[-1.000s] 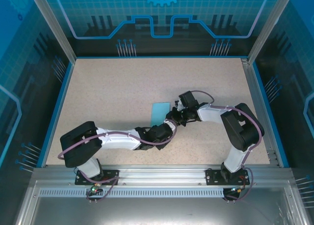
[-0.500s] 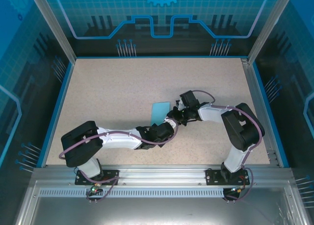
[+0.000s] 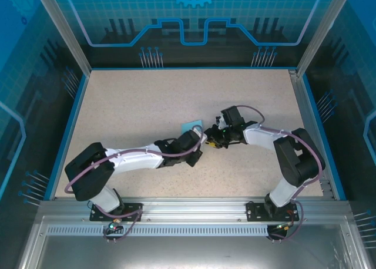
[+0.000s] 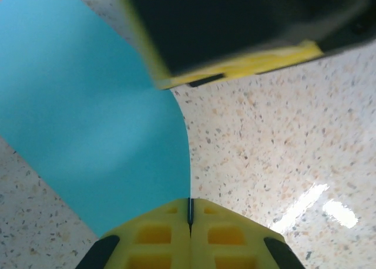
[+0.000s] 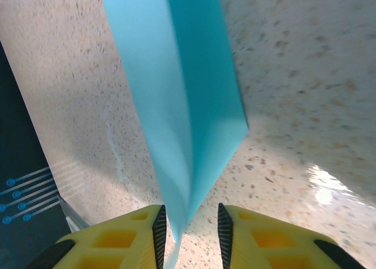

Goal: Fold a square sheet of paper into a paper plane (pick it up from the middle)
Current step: Third fold the triangle at the center of the table.

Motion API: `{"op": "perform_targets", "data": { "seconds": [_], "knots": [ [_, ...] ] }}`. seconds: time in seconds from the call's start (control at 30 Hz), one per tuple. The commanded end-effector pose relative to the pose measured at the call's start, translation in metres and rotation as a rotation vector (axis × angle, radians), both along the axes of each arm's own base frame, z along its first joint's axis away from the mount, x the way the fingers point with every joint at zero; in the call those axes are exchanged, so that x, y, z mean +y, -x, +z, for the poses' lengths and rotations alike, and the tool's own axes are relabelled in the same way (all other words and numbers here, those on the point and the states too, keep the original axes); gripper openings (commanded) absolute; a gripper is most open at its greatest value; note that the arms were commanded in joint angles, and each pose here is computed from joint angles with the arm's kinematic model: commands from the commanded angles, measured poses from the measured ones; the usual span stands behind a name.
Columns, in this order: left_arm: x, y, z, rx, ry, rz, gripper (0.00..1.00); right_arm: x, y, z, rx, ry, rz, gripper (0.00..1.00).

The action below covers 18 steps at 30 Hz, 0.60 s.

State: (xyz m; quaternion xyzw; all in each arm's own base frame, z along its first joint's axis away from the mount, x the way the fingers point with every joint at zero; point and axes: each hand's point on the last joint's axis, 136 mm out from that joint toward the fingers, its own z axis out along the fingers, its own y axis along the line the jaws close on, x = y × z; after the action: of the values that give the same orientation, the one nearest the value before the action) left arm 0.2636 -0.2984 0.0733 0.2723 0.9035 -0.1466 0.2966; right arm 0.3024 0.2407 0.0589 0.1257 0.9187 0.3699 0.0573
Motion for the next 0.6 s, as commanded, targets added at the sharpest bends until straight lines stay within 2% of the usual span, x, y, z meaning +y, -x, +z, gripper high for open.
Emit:
{"op": "perform_targets", "data": {
  "seconds": [0.0, 0.13, 0.27, 0.57],
  "knots": [
    [-0.014, 0.005, 0.019, 0.12, 0.172, -0.036, 0.0, -0.024, 0.003, 0.0, -0.007, 0.062, -0.031, 0.34],
    [-0.012, 0.005, 0.011, 0.235, 0.243, -0.051, 0.0, -0.03, 0.003, 0.004, -0.025, 0.086, -0.028, 0.35],
    [-0.009, 0.003, 0.007, 0.288, 0.282, -0.035, 0.0, -0.024, -0.001, 0.011, -0.053, 0.057, -0.008, 0.35],
    [0.004, -0.001, 0.001, 0.382, 0.348, -0.027, 0.0, 0.0, -0.021, 0.025, -0.114, 0.004, 0.055, 0.19]
  ]
}}
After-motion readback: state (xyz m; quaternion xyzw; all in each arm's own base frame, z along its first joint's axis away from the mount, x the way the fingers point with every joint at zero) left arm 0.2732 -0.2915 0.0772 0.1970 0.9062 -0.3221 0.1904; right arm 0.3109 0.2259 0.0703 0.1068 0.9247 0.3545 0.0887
